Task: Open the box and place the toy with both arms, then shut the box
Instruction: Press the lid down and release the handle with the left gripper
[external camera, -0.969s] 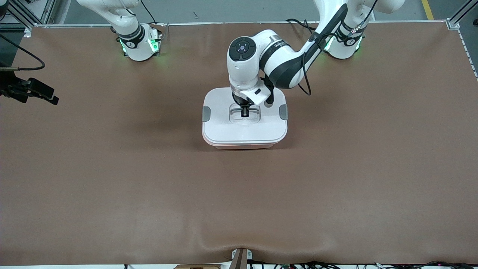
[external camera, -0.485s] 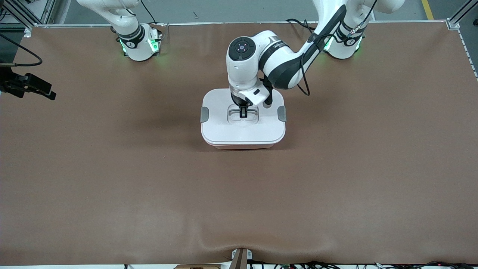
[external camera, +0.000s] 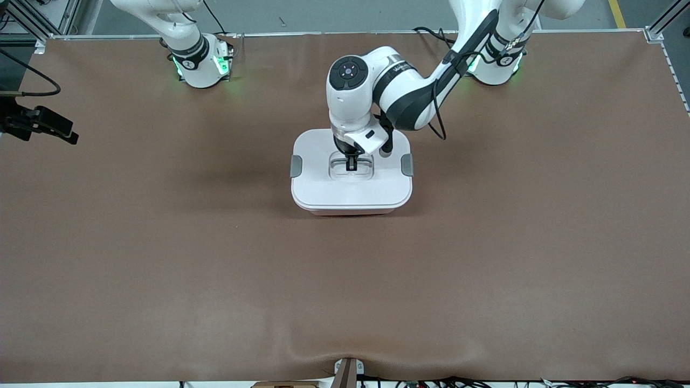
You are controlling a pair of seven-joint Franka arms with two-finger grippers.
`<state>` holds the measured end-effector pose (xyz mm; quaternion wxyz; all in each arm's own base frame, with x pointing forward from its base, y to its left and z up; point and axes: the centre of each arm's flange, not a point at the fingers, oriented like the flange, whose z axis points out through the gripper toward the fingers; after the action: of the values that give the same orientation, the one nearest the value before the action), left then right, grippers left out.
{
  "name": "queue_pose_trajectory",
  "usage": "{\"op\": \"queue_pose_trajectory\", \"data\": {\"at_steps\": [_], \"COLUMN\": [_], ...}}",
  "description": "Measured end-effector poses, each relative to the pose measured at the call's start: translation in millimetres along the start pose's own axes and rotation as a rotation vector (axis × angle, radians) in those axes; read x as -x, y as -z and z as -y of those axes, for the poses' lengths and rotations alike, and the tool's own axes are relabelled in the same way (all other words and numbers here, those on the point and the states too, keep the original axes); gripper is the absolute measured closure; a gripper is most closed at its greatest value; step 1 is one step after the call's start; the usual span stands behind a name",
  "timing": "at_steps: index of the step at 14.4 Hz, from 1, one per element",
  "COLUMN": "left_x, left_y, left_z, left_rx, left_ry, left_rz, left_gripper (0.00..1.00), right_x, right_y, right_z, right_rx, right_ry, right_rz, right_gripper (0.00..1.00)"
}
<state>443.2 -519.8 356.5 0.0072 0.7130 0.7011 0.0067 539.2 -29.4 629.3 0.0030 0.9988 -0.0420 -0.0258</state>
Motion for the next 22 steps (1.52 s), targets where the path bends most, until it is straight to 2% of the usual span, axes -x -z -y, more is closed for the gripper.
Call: {"op": "queue_pose_trajectory", "data": {"at_steps": [6, 14, 16, 17, 22], "left_x": [1.2, 1.8, 2.0, 2.0, 4.2], "left_y": [-6.1, -9.2, -8.6, -8.4, -3.6], "left_z": [-0.3, 0.4, -0.1, -0.2, -1.2], "left_rx": [-0.001, -0.005, -0.003, -0.003, 0.007], "left_ry": [0.012, 0.011, 0.011, 0.012, -0.004], "left_rz": [0.000, -0.003, -0.001, 0.000, 0.005], "left_gripper": [0.93, 0.93, 0.78, 0.66, 0.19], "right_x": [-0.4, 0.0, -0.1, -0.1, -0.3], "right_y": [-0.9, -1.7, -1.8, -1.8, -1.6], "right_z": [6.1, 2.6, 1.6, 1.3, 1.3], "right_rx": [-0.025, -0.028, -0.028, -0.028, -0.029], "right_ry": [0.008, 0.001, -0.001, -0.001, -0.002], "right_rz": [0.003, 0.009, 0.009, 0.010, 0.008], "right_gripper": [0.00, 0.00, 0.00, 0.00, 0.00]}}
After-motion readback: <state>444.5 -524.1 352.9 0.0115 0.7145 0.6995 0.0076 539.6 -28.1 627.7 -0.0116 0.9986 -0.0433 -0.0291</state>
